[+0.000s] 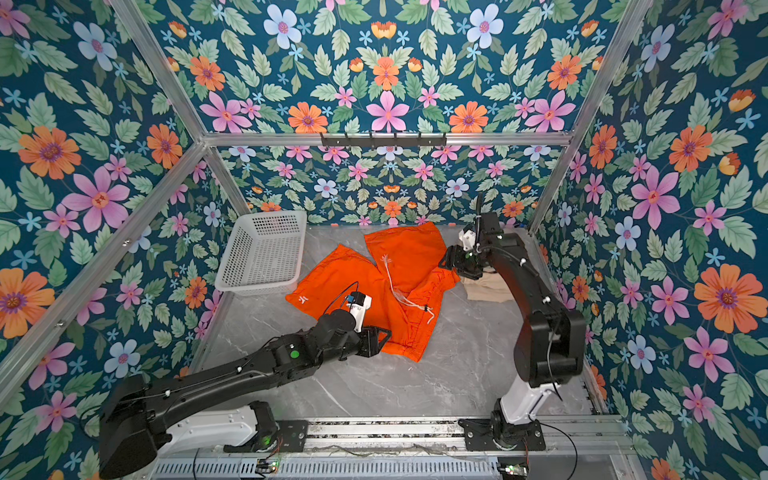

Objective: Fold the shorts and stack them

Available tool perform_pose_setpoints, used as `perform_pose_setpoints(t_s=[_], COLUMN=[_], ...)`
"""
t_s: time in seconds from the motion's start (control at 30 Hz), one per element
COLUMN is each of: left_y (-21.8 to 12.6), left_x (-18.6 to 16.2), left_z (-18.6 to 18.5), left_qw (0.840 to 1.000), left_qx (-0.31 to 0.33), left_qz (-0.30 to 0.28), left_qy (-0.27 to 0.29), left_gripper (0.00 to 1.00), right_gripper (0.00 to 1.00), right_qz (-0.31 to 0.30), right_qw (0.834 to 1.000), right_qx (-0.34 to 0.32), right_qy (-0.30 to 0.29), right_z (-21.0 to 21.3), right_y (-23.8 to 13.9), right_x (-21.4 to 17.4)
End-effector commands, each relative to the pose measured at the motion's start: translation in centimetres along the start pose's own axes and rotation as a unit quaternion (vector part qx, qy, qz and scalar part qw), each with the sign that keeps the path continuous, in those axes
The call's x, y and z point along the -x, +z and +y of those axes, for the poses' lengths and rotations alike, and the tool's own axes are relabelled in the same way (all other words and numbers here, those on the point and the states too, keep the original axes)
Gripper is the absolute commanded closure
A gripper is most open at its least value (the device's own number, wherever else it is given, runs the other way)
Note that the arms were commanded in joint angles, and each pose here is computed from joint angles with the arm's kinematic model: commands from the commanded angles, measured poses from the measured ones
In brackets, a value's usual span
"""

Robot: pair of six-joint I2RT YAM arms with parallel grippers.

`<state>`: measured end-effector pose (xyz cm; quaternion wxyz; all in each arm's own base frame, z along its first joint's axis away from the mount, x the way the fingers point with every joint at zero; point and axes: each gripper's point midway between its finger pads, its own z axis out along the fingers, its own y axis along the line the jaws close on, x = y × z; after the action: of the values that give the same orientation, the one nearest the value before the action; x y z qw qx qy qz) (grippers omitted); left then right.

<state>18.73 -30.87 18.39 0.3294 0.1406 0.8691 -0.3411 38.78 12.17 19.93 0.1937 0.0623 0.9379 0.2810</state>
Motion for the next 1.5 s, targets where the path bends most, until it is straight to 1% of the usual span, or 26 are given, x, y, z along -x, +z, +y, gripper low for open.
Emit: perform_pose_setpoints(t_s=[0.0, 0.03, 0.1, 0.13, 0.17, 0.2, 0.23, 0.3, 0.4, 0.43, 0.53, 0.6, 0.7, 0.8, 0.87, 0.93, 0.97, 1.03, 1.07, 1.1, 1.13, 1.2, 1.33, 1.4, 1.47], left_y=[-0.6, -0.6, -0.2, 0.1, 0.6, 1.1, 1.7, 3.0, 5.1, 5.7, 7.4, 8.0, 8.7, 9.5, 10.3, 11.2, 11.5, 12.1, 12.2, 12.2, 12.2, 11.9, 11.5, 11.4, 11.3], left_x=[-0.4, -0.5, -0.6, -0.7, -1.1, -1.7, -2.2, -3.7, -4.8, -5.1, -6.2, -6.9, -8.0, -8.8, -8.7, -8.3, -8.1, -7.5, -7.1, -6.7, -6.4, -6.1, -5.9, -6.0, -6.2], left_z=[1.2, 0.9, 0.0, -0.4, -0.7, -1.0, -1.1, -1.4, -1.3, -1.2, -0.9, -0.9, -0.7, 0.1, 0.8, 1.4, 1.5, 1.5, 1.3, 1.0, 0.5, -0.5, -1.9, -2.2, -2.2], left_qw=[0.980, 0.970, 0.943, 0.930, 0.912, 0.891, 0.872, 0.825, 0.783, 0.773, 0.749, 0.742, 0.735, 0.729, 0.728, 0.733, 0.737, 0.751, 0.759, 0.771, 0.784, 0.803, 0.836, 0.843, 0.846], left_qx=[0.028, 0.020, -0.001, -0.010, -0.023, -0.038, -0.049, -0.083, -0.101, -0.103, -0.118, -0.130, -0.141, -0.138, -0.117, -0.092, -0.084, -0.070, -0.065, -0.062, -0.063, -0.078, -0.101, -0.110, -0.113], left_qz=[0.017, 0.020, 0.031, 0.037, 0.048, 0.059, 0.068, 0.096, 0.124, 0.132, 0.157, 0.166, 0.176, 0.186, 0.182, 0.177, 0.173, 0.163, 0.158, 0.152, 0.146, 0.135, 0.111, 0.106, 0.106], left_qy=[0.198, 0.241, 0.331, 0.366, 0.406, 0.449, 0.483, 0.551, 0.601, 0.611, 0.632, 0.637, 0.639, 0.644, 0.650, 0.651, 0.648, 0.636, 0.628, 0.615, 0.600, 0.575, 0.528, 0.515, 0.509], left_gripper=[0.53, 0.53, 0.54, 0.54, 0.52, 0.51, 0.52, 0.53, 0.51, 0.50, 0.47, 0.46, 0.46, 0.46, 0.47, 0.52, 0.56, 0.69, 0.76, 0.85, 0.90, 0.94, 0.96, 0.96, 0.96], right_gripper=[0.34, 0.34, 0.35, 0.35, 0.35, 0.35, 0.35, 0.35, 0.35, 0.35, 0.35, 0.35, 0.35, 0.35, 0.35, 0.35, 0.35, 0.35, 0.35, 0.35, 0.34, 0.32, 0.28, 0.28, 0.27], right_qz=[-0.013, -0.015, -0.022, -0.025, -0.029, -0.029, -0.031, -0.035, -0.042, -0.042, -0.041, -0.033, -0.024, -0.013, -0.003, 0.010, 0.015, 0.027, 0.032, 0.038, 0.047, 0.064, 0.086, 0.084, 0.082], right_qw=[0.999, 0.998, 0.995, 0.995, 0.995, 0.994, 0.994, 0.992, 0.987, 0.986, 0.983, 0.982, 0.982, 0.980, 0.979, 0.976, 0.974, 0.970, 0.968, 0.965, 0.961, 0.953, 0.936, 0.930, 0.927], right_qx=[0.050, 0.066, 0.091, 0.094, 0.093, 0.094, 0.096, 0.105, 0.126, 0.129, 0.135, 0.137, 0.128, 0.135, 0.137, 0.145, 0.150, 0.153, 0.153, 0.154, 0.157, 0.167, 0.187, 0.196, 0.202], right_qy=[0.011, 0.017, 0.026, 0.030, 0.036, 0.043, 0.048, 0.068, 0.092, 0.098, 0.119, 0.129, 0.135, 0.143, 0.152, 0.165, 0.170, 0.186, 0.196, 0.208, 0.221, 0.243, 0.287, 0.299, 0.307], right_z=[1.4, 1.5, 1.7, 1.5, 1.2, 0.9, 0.7, 0.2, -0.2, -0.3, -0.8, -1.2, -1.8, -1.8, -1.9, -1.8, -1.7, -1.7, -1.8, -1.8, -1.8, -1.4, -0.3, 0.2, 0.5], right_y=[-0.8, -1.0, -1.5, -1.7, -1.9, -2.0, -2.0, -1.9, -1.8, -1.8, -1.5, -1.2, -0.9, -0.5, -0.2, 0.1, 0.2, 0.4, 0.5, 0.6, 0.8, 1.5, 3.5, 4.2, 4.7], right_x=[-2.6, -3.5, -5.4, -6.2, -6.9, -7.8, -8.5, -9.9, -11.5, -12.0, -13.2, -14.0, -14.8, -15.3, -15.7, -16.1, -16.2, -16.6, -16.9, -17.1, -17.5, -18.2, -19.5, -19.5, -19.3])
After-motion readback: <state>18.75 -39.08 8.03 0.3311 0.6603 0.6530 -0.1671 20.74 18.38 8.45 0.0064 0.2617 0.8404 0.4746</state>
